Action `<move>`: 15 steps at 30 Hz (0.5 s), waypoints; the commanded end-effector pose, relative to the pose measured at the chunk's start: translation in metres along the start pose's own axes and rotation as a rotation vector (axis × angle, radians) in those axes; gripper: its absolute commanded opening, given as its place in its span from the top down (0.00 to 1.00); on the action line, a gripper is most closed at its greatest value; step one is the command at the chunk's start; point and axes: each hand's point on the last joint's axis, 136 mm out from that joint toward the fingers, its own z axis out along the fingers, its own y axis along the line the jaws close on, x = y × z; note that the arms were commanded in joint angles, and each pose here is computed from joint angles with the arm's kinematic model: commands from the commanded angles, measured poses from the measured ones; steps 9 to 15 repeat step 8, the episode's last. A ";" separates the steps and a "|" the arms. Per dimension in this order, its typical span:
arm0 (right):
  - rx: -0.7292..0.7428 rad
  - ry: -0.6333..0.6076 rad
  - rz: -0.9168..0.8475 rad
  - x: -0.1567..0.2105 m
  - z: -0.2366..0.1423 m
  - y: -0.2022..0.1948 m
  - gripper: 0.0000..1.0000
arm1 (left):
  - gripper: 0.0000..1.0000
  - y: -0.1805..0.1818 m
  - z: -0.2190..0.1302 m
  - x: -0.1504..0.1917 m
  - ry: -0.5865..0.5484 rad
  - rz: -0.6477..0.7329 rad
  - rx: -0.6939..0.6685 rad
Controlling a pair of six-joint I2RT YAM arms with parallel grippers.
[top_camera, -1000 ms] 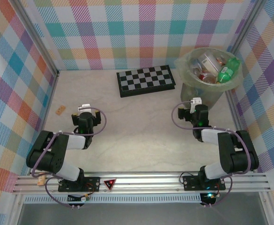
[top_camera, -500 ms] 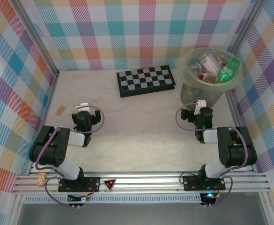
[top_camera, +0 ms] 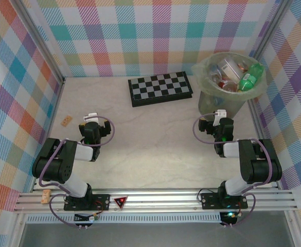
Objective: Put the plastic bottles in the bin
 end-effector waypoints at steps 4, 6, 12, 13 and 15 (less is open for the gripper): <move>-0.020 -0.048 0.015 -0.016 0.001 0.002 0.01 | 0.00 -0.001 0.002 -0.011 -0.032 -0.025 0.012; -0.019 -0.050 0.015 -0.016 0.001 0.002 0.01 | 0.00 -0.001 0.002 -0.012 -0.033 -0.027 0.012; -0.020 -0.056 0.013 -0.016 0.000 0.002 0.01 | 0.00 -0.001 0.002 -0.012 -0.033 -0.026 0.011; -0.020 -0.056 0.013 -0.016 0.000 0.002 0.01 | 0.00 -0.001 0.002 -0.012 -0.033 -0.026 0.011; -0.020 -0.056 0.013 -0.016 0.000 0.002 0.01 | 0.00 -0.001 0.002 -0.012 -0.033 -0.026 0.011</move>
